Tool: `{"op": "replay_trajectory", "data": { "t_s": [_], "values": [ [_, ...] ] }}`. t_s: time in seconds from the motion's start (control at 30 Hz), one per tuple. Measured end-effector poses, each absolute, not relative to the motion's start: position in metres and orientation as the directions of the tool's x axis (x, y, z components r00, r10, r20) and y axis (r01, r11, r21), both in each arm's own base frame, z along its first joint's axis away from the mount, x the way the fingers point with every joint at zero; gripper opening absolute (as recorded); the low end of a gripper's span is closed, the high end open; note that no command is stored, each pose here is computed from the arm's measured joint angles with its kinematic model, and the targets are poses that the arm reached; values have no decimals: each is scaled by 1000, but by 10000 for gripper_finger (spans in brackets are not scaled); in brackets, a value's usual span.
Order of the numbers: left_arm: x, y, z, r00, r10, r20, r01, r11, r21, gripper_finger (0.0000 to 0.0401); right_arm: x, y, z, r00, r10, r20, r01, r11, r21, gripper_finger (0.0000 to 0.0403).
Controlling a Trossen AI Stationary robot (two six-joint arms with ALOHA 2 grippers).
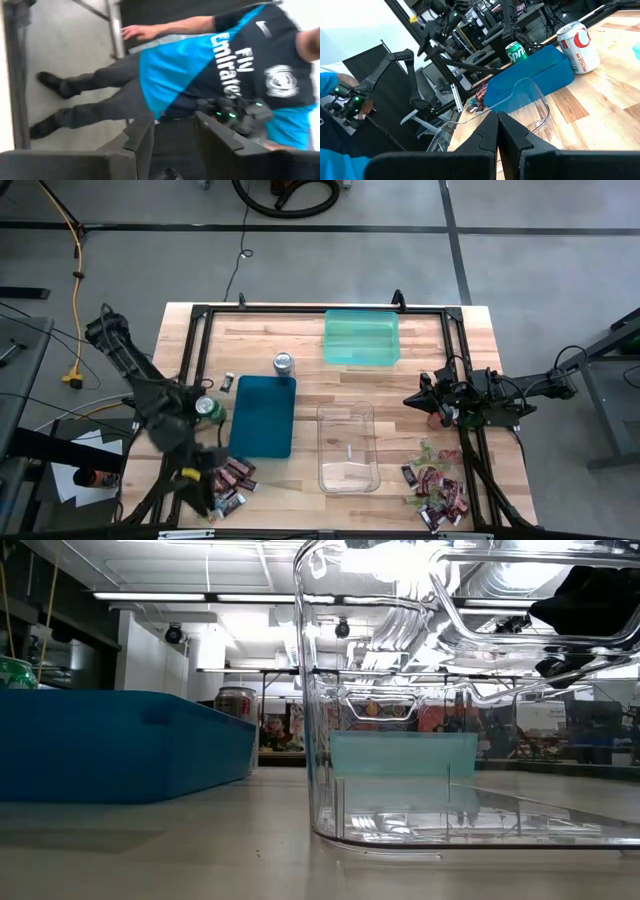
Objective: Sort candy
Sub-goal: Put the chocolate peanut bar into the green bin
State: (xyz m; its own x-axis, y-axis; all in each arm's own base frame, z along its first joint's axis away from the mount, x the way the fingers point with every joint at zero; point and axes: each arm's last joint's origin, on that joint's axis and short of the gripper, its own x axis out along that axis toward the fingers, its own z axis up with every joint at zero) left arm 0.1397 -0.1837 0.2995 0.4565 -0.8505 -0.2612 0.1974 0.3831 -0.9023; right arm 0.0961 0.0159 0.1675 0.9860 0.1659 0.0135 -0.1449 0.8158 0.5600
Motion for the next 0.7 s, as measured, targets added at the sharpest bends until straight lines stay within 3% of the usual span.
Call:
{"op": "replay_trajectory", "data": {
  "t_s": [0.17, 0.33, 0.47, 0.7],
  "values": [
    [143, -204, 293, 417, -725, -549, 100, 637, -765, 129, 96, 16, 168, 986, 165, 13, -145, 816, 560, 0],
    [145, -216, 274, 295, -401, -867, 110, 916, -386, 129, 96, 16, 168, 986, 165, 14, -145, 816, 560, 0],
    [145, -228, 245, 250, -221, -943, 204, 964, -171, 129, 96, 16, 168, 986, 166, 14, -145, 816, 560, 0],
    [148, -244, 194, 224, -17, -974, 342, 938, 62, 129, 96, 16, 167, 986, 166, 14, -145, 816, 560, 0]
  ]
}}
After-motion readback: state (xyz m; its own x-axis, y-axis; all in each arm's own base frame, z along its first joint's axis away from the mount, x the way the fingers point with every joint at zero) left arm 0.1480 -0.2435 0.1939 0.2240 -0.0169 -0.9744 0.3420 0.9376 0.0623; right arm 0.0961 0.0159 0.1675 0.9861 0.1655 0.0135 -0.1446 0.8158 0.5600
